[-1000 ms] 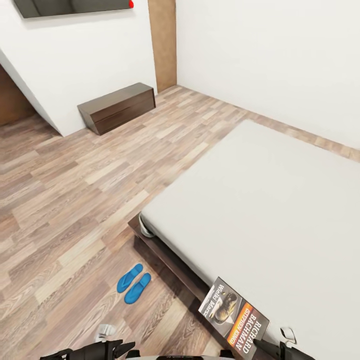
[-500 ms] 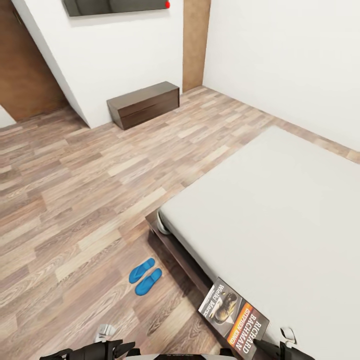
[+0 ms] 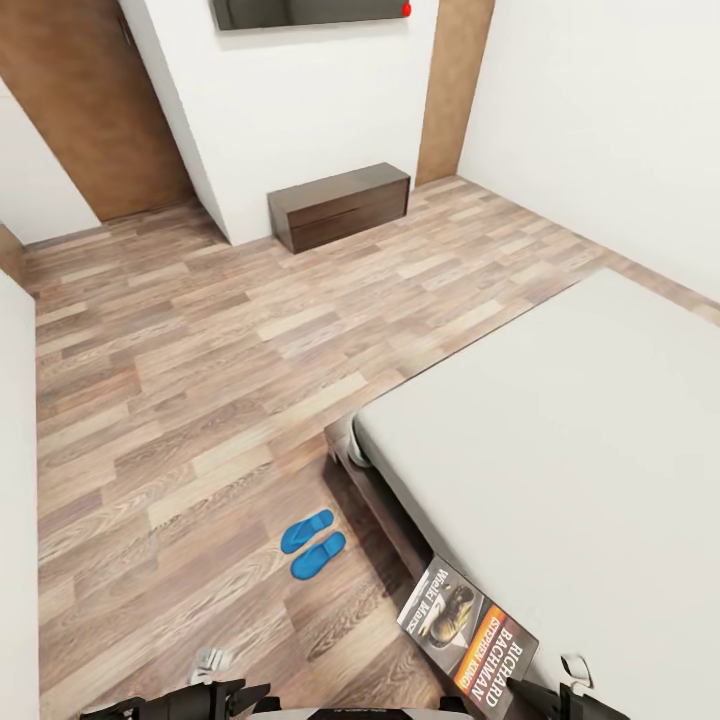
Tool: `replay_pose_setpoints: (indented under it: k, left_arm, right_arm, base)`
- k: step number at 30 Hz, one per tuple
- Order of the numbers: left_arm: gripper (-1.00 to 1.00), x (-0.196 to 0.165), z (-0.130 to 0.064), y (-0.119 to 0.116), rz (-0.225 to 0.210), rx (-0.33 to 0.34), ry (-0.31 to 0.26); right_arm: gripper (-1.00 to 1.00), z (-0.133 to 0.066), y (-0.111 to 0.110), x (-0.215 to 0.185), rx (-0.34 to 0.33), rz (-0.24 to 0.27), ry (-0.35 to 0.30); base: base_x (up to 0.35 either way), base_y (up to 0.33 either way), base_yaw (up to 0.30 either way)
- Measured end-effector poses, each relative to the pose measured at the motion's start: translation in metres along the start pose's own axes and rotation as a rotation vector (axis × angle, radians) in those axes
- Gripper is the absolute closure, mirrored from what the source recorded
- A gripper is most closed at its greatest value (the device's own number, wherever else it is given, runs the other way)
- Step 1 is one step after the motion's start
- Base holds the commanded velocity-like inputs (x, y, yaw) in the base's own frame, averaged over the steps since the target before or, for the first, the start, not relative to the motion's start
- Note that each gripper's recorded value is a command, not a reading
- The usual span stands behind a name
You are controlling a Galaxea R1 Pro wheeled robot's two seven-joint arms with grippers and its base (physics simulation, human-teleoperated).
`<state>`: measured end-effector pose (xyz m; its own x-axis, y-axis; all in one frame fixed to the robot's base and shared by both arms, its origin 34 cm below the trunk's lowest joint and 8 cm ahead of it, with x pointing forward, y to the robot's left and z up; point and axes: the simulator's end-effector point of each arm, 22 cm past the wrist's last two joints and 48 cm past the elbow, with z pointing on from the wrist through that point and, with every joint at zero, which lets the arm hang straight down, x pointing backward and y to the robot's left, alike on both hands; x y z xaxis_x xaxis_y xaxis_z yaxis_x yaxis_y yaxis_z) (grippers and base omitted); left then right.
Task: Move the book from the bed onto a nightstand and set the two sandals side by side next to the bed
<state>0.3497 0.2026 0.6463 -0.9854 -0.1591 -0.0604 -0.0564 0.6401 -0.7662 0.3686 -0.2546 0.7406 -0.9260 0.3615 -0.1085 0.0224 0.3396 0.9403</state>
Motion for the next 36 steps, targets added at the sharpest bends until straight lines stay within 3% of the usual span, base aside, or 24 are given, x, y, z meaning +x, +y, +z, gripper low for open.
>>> replay_pose_setpoints:
  k: [26,28,31,34,36]
  left_arm:
    - [-1.00,0.000,0.000,0.003,0.000,-0.015,-0.001]
    - [-1.00,0.000,0.000,0.009,0.001,-0.040,0.001]
    - [-1.00,0.001,0.001,0.028,0.002,-0.132,0.003]
    - [-1.00,0.005,-0.001,0.066,0.008,-0.332,0.014]
    - [-1.00,0.009,0.002,0.074,0.015,-0.393,0.026]
  right_arm:
    - [1.00,0.000,0.000,0.000,0.000,-0.001,-0.001]
    - [1.00,0.000,0.000,0.000,0.000,-0.001,-0.002]
    - [1.00,0.000,0.000,0.000,0.000,-0.001,-0.002]
    - [1.00,0.000,0.000,0.000,0.001,-0.001,-0.001]
    - [1.00,0.000,0.000,0.000,0.001,-0.001,-0.001]
  base:
    - [0.000,0.000,0.294]
    - [0.000,0.000,0.294]
    - [0.000,0.000,0.294]
    - [0.000,0.000,0.294]
    - [0.000,0.000,0.294]
